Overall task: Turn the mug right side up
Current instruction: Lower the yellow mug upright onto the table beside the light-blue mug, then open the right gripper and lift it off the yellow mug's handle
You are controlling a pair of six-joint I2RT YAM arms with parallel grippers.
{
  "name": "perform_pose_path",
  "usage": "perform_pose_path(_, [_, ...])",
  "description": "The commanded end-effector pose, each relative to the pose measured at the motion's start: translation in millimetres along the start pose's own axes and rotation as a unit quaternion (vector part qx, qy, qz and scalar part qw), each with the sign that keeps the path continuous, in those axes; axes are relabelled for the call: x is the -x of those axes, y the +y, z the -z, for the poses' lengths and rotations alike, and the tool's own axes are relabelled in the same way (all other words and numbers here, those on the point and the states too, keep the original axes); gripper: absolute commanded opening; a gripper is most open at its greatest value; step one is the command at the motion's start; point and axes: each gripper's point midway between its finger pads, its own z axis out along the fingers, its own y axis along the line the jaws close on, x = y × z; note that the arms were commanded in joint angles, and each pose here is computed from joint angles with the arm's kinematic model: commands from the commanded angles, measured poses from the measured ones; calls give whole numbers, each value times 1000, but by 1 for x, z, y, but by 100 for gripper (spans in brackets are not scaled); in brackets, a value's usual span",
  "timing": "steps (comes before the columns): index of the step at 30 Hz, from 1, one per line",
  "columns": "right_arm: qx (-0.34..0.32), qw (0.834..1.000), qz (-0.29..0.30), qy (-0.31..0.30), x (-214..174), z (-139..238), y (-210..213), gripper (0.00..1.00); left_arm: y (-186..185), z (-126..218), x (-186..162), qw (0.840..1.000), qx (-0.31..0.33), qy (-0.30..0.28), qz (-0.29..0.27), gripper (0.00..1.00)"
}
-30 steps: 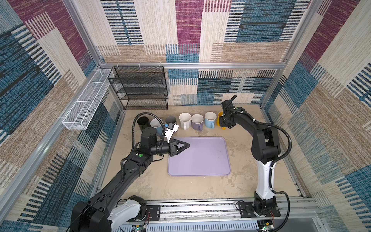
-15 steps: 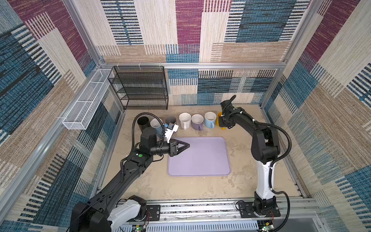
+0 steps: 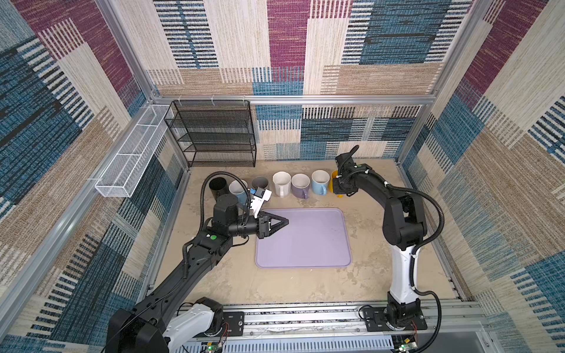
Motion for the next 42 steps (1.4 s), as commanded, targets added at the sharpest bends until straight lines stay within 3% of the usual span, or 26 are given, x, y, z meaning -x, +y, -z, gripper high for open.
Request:
perform_pose_path(1, [3,1000,-1,-6,3,5,1,17,0,0,0,1000,-2,1,-13,25])
perform_pose_path(9, [0,1000,-2,-5,2,7,0,22,1,0,-2,1000,0,3,-12,25])
perform_pose_path(16, [2,1000,0,-1,0,5,0,33,3,1,-5,1000,9,3,-11,25])
perform_pose_path(24, [-5,1000,4,-8,3,15,-3,41,24,1,-3,998,66,5,8,25])
perform_pose_path(32, [14,999,8,-40,13,49,-2,57,48,6,5,989,147,0,35,29])
perform_pose_path(42, [63,989,2,-133,37,119,3,70,46,6,13,988,150,-4,44,48])
